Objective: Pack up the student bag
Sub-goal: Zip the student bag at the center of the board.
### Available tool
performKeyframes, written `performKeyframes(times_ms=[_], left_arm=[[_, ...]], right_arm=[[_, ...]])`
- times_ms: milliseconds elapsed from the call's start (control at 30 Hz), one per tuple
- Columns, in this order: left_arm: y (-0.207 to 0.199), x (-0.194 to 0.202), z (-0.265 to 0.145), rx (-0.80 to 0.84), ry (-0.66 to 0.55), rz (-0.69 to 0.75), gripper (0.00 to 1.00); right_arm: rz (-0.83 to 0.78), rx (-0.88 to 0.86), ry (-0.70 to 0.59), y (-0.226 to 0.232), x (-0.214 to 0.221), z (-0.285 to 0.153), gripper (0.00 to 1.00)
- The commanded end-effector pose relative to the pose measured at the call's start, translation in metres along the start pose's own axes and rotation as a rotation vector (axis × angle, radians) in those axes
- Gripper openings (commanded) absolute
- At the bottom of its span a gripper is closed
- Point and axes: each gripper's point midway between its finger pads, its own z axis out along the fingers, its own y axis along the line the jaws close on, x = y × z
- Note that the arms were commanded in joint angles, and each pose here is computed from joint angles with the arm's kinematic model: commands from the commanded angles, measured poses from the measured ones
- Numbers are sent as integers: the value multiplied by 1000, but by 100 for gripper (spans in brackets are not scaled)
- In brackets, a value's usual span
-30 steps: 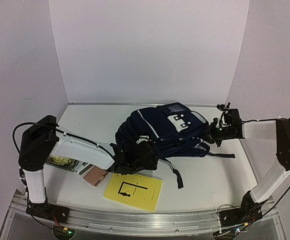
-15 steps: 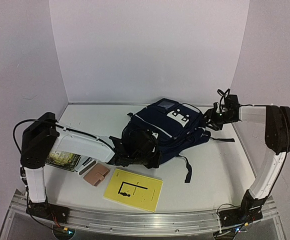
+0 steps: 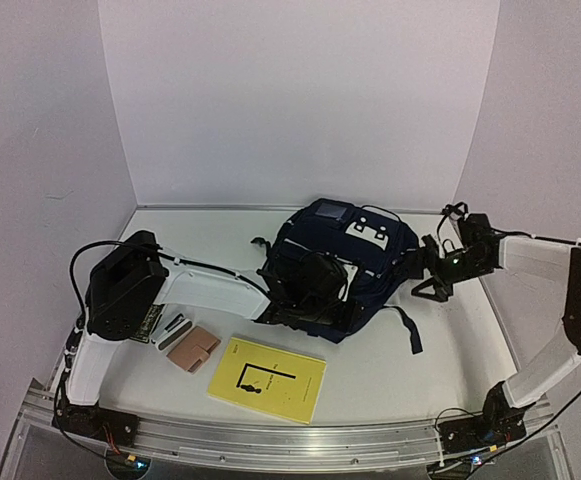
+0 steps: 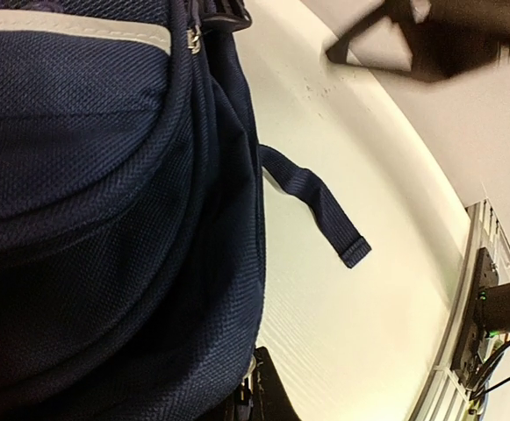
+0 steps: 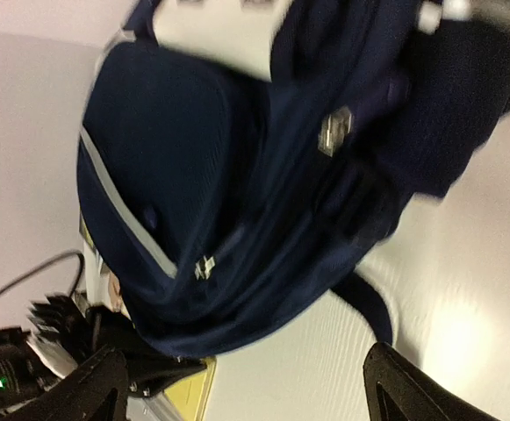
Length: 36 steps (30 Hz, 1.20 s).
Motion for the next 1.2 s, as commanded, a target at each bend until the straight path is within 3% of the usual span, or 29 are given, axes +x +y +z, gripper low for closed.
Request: performKeyframes(times_ms=[0,233,400,467,600,633,867,1033,1167], left_arm=[[-36,-48,-5,115,-128,40,0],[-39,-53,1,123,-144,56,0],[-40,-43,3,121,-108,84,0],[-39,-35,2,111,-83,94,0],[-30,-19,-8,90,-44,90,0],[-28,-15,-11,82,-35,88,0],[8,-1,-44,-34,-11,57,0],[31,9,-68,-120,13,55,0],[32,18,-72,-99,37,45,0]], right_arm=[[42,-54,147,5,36,18,84],[85,-55,266,4,51,60,82],[81,-23,257,-2,37,73,71],[81,-9,231,-4,29,72,56],[128,35,192,-25,19,65,3],[142,43,181,-32,15,63,1],[162,156,122,-75,-1,38,0],[20,297,63,-89,-32,19,0],[-89,367,-10,-88,-73,10,0]])
